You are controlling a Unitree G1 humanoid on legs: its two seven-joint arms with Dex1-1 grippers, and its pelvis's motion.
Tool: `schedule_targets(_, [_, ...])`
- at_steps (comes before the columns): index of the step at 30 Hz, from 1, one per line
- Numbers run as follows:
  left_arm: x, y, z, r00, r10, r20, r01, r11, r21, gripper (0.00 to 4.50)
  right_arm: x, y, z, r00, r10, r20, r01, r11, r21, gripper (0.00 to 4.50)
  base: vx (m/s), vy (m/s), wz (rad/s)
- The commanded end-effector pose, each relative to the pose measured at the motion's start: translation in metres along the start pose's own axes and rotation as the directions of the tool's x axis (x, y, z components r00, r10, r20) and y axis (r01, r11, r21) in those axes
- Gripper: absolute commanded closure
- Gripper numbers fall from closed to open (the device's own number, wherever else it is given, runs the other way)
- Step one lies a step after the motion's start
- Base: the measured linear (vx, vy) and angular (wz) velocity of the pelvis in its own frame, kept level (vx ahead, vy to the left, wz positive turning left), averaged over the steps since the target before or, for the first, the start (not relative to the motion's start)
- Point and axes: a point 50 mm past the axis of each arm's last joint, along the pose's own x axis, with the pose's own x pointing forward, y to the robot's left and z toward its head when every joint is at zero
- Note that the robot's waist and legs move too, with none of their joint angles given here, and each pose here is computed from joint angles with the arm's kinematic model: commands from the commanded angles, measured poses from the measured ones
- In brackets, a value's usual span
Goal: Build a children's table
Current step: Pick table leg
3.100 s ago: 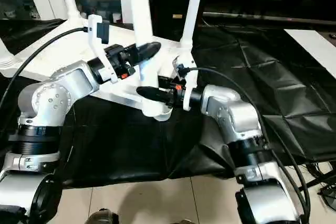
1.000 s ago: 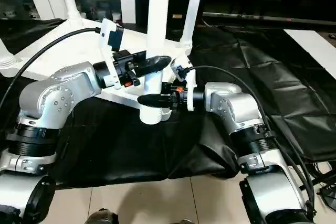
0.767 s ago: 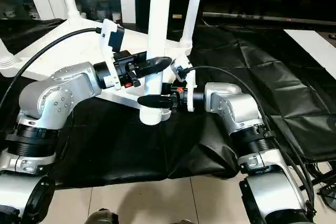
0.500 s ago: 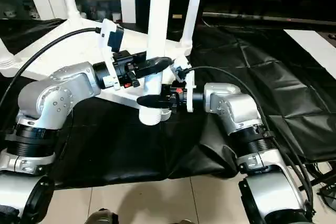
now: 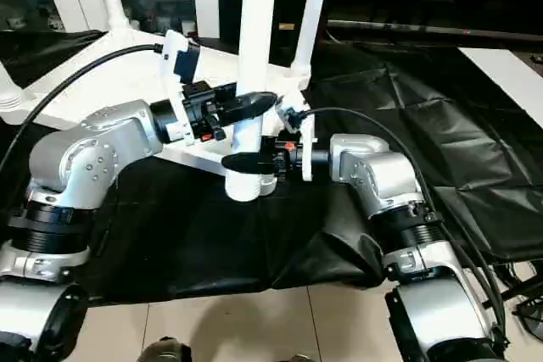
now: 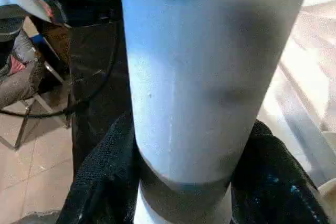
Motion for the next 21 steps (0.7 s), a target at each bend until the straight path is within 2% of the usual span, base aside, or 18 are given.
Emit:
schedule_targets(1, [0.002,0.000,0.010,0.993,-0.007,0.115,0.008,1.000,-0.004,1.48,-0.005,-0.004,0.011,0.997,-0.047,0.054,0.048,0.999,-0.014,2.60,0.000,0.000,0.00])
schedule_targets(3, [0.001,0.001,0.015,0.982,0.001,0.187,-0.005,1.000,0.018,1.46,-0.006,-0.004,0.013,0.994,-0.065,0.083,0.065,0.998,-0.005,2.60,0.000,0.000,0.00])
schedule_targets(6, [-0.001,0.000,0.024,0.948,-0.008,0.318,0.025,0.998,-0.050,1.29,-0.007,-0.006,0.015,0.986,-0.095,0.136,0.093,0.995,0.017,2.60,0.000,0.000,0.00])
schedule_targets(7, [-0.004,0.001,0.031,0.911,0.013,0.413,0.029,0.995,-0.096,1.29,-0.008,-0.006,0.016,0.979,-0.107,0.175,0.102,0.994,0.040,2.60,0.000,0.000,0.00])
schedule_targets(12, [-0.008,0.000,0.038,0.841,0.030,0.541,0.078,0.981,-0.176,1.29,-0.008,-0.004,0.014,0.966,-0.132,0.223,0.120,0.991,0.063,2.61,0.000,0.000,0.00])
schedule_targets(15, [-0.010,0.012,0.037,0.836,0.173,0.520,-0.070,0.975,-0.211,1.29,-0.011,-0.012,0.014,0.923,-0.286,0.256,0.286,0.957,0.035,2.61,0.000,0.000,0.00])
schedule_targets(16, [-0.021,0.031,0.027,0.822,0.396,0.409,-0.400,0.913,-0.079,1.29,-0.019,-0.021,0.012,0.844,-0.476,0.249,0.498,0.867,-0.033,2.61,0.000,0.000,0.00])
schedule_targets(17, [-0.021,0.031,0.027,0.822,0.396,0.409,-0.400,0.913,-0.079,1.29,-0.019,-0.021,0.012,0.844,-0.476,0.249,0.498,0.867,-0.033,2.61,0.000,0.000,0.00])
schedule_targets(18, [-0.027,0.037,0.023,0.796,0.471,0.380,-0.512,0.859,0.008,1.29,-0.023,-0.024,0.010,0.805,-0.542,0.243,0.572,0.817,-0.071,2.61,0.000,0.000,0.00])
schedule_targets(19, [-0.043,0.045,0.014,0.746,0.577,0.332,-0.646,0.749,0.150,1.29,-0.030,-0.024,0.009,0.730,-0.622,0.283,0.668,0.736,-0.106,2.61,0.000,0.000,0.00])
schedule_targets(20, [-0.045,0.046,0.013,0.741,0.587,0.325,-0.656,0.736,0.167,1.29,-0.031,-0.023,0.009,0.722,-0.630,0.287,0.677,0.728,-0.105,2.61,0.000,0.000,0.00])
schedule_targets(21, [-0.055,0.046,0.007,0.721,0.615,0.318,-0.690,0.682,0.243,1.29,-0.036,-0.022,0.005,0.689,-0.665,0.287,0.713,0.693,-0.106,2.61,0.000,0.000,0.00])
